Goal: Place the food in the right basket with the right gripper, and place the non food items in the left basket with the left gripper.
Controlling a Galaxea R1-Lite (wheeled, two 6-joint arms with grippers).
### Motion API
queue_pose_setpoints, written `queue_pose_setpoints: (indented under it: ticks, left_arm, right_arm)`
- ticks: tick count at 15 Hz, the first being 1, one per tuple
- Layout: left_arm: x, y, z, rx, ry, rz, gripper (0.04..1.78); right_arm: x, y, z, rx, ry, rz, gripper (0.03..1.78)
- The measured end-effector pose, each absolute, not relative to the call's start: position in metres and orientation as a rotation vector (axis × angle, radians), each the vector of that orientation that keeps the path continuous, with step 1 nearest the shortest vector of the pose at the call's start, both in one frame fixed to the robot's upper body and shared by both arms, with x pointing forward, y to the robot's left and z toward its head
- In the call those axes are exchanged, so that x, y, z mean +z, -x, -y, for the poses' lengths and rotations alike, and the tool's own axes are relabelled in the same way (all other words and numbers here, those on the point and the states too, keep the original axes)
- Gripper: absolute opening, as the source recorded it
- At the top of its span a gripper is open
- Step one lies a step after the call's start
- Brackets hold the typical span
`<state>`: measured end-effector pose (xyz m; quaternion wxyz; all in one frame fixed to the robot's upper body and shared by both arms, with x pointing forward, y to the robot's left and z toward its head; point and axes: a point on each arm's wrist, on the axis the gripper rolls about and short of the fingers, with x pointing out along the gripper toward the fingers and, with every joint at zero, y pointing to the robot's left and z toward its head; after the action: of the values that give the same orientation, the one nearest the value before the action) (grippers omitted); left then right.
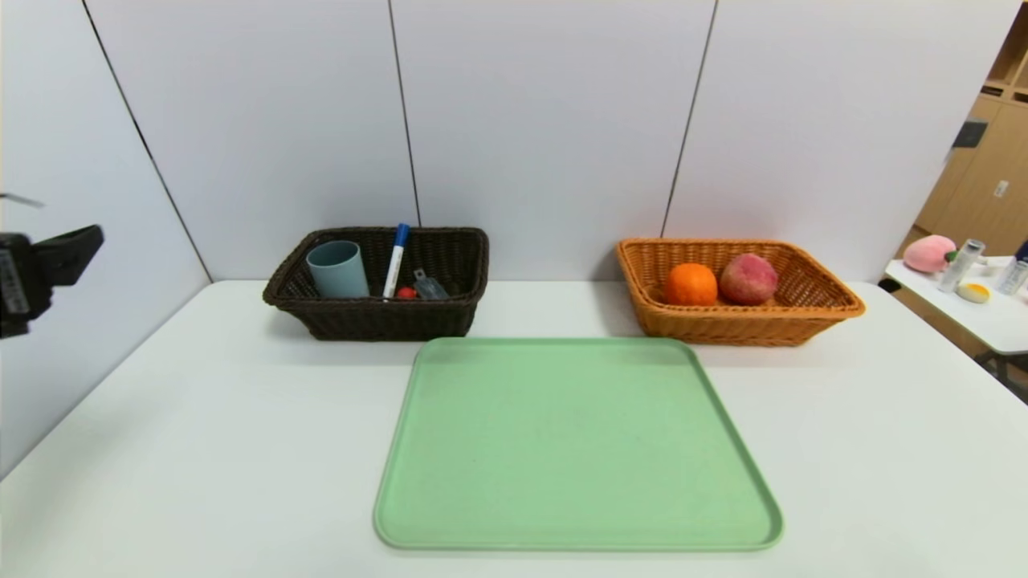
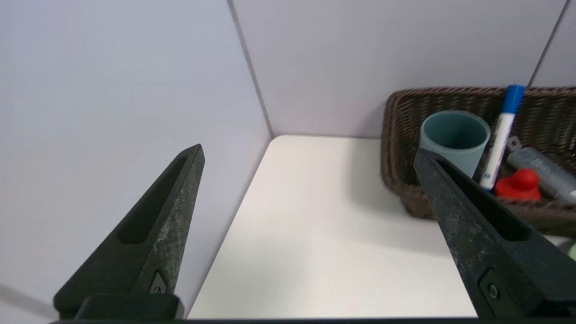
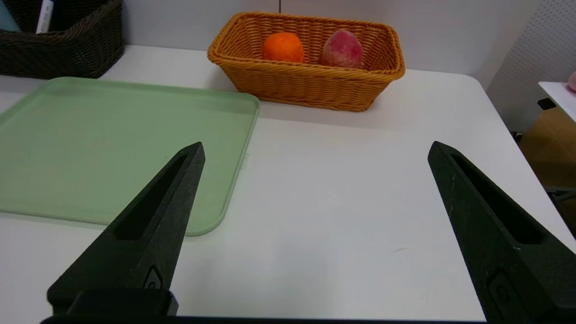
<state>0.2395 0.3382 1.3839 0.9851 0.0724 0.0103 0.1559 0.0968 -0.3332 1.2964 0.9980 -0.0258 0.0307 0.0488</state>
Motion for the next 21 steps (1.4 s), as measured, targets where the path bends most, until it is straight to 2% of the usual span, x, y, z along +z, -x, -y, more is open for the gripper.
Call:
queue_pose_setpoints:
  ticks: [5,11,21]
  left_arm:
    - [1.334,-0.147,-0.344,0.374,-0.122,0.036,1.67]
    - [1.282,-0.079,-0.338,0.276,-0.082,0.001,1.69]
    - [1.249,-0.041,-0.338,0.202,-0.088,0.113,1.69]
  right_arm:
    - [1.296,-0.069,0.331,0.105,0.056,0.002,1.71]
    - [1.298,-0.050,0.332,0.170,0.056,0.013,1.71]
    - [1.274,-0.018,0.333,0.163,0.079,0.154,1.71]
